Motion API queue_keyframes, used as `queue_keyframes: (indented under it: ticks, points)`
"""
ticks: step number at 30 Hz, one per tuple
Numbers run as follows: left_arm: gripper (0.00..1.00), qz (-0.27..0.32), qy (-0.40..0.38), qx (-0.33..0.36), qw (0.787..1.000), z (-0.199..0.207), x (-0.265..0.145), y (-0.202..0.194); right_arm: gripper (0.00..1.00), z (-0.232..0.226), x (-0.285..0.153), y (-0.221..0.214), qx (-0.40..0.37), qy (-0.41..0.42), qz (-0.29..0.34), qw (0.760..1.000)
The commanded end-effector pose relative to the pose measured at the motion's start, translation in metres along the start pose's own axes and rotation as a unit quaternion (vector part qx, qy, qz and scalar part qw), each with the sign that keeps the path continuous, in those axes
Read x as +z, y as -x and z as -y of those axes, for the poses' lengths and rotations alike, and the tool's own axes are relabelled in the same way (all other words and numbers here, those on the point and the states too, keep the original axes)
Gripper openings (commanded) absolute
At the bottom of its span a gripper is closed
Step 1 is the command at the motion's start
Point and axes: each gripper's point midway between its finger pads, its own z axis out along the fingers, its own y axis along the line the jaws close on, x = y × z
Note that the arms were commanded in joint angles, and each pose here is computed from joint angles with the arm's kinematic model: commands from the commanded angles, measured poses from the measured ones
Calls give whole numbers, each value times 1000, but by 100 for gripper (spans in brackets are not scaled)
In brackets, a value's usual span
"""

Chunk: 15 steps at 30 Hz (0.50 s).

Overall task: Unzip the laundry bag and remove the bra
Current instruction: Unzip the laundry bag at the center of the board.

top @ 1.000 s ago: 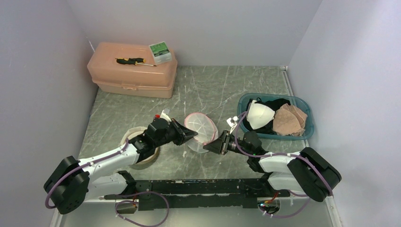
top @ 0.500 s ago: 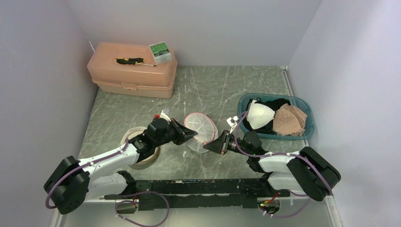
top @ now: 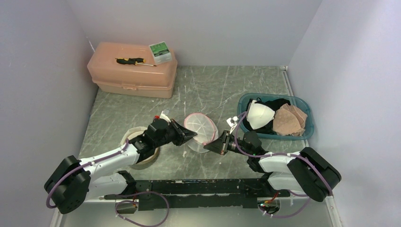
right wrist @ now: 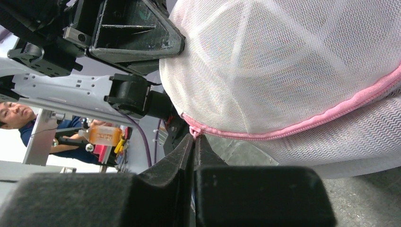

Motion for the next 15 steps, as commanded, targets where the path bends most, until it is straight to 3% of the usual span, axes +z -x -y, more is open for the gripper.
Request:
queue_keyframes:
  ticks: [1,8,15]
  points:
    - [3,-4,-9,-2,1000,2,-1,-1,3,-7,-1,8,-27,12,15,999]
    - [3,0,-7,1,1000,0,-3,0,0,3,-10,7,-49,-33,16,998]
    - [3,4,2,20,1000,0,-6,2,0,47,-31,18,-75,-192,26,978]
